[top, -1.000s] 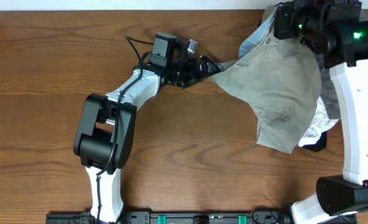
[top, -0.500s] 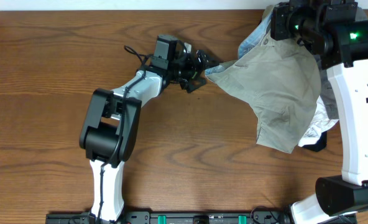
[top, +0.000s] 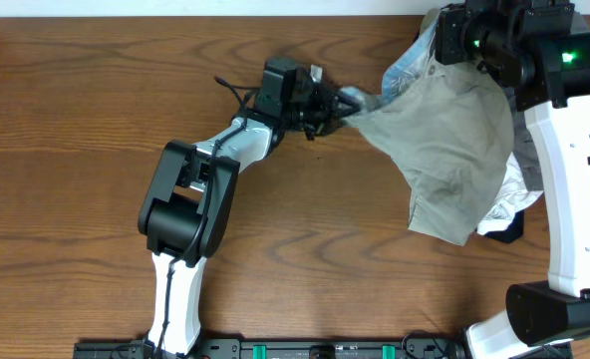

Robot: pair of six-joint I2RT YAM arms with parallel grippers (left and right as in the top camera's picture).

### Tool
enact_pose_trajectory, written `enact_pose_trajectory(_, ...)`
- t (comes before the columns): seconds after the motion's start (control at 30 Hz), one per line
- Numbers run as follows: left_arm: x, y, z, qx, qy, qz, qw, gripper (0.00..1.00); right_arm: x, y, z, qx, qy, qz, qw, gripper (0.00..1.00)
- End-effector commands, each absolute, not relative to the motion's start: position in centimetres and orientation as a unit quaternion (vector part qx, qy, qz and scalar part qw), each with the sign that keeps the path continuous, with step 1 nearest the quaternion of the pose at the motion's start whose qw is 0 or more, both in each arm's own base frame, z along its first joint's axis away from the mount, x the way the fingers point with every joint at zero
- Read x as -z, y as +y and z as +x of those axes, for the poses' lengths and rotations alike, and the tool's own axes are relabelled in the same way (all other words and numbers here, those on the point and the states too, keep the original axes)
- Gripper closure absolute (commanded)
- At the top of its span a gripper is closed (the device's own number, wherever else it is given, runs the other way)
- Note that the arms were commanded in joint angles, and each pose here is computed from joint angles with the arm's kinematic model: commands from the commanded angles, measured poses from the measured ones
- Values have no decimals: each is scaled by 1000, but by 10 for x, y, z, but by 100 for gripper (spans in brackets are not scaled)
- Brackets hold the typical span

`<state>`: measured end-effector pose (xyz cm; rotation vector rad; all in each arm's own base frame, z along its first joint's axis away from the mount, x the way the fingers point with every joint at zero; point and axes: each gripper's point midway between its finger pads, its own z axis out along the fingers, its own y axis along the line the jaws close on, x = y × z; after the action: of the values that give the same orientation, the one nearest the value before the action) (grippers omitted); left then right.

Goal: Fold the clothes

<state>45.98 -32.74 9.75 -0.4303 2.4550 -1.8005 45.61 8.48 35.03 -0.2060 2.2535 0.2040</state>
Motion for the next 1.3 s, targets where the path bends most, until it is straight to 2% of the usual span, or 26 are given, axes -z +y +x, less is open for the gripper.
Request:
enact_pose_trajectory(0.0,-115,-324,464,610,781,-135,20,94,-352,86,454,-72,899,-91,423,99)
enact_pose_trajectory(0.2,-141,-276,471,643,758,-110,7,94,-351,84,453,-66,900,-88,421,99)
enact_pose_trajectory(0.3,-166,-245,479,656,749,-89,39,94,-351,84,454,-66,900,-88,422,99)
enact_pose_trajectory(0.6,-295,-152,481,653,721,-20,231,94,-354,83,456,-66,897,-87,429,99)
enact_pose_trajectory(0.73,-344,-132,464,631,710,33,313,94,-356,85,457,-70,895,-89,432,99)
enact_pose_trajectory(0.83,-358,-132,454,620,707,54,336,94,-356,85,457,-71,894,-89,432,99)
enact_pose_trajectory(0.9,-353,-131,455,620,714,31,322,94,-356,86,457,-75,894,-91,432,99)
enact_pose_trajectory(1.0,-318,-120,468,594,749,-81,281,94,-356,89,456,-83,894,-95,431,99)
enact_pose_trajectory(1.13,-254,-89,481,486,802,-229,261,94,-355,89,456,-83,894,-95,430,99)
enact_pose_trajectory(1.27,-212,-60,474,375,845,-274,263,94,-355,89,455,-82,895,-95,429,99)
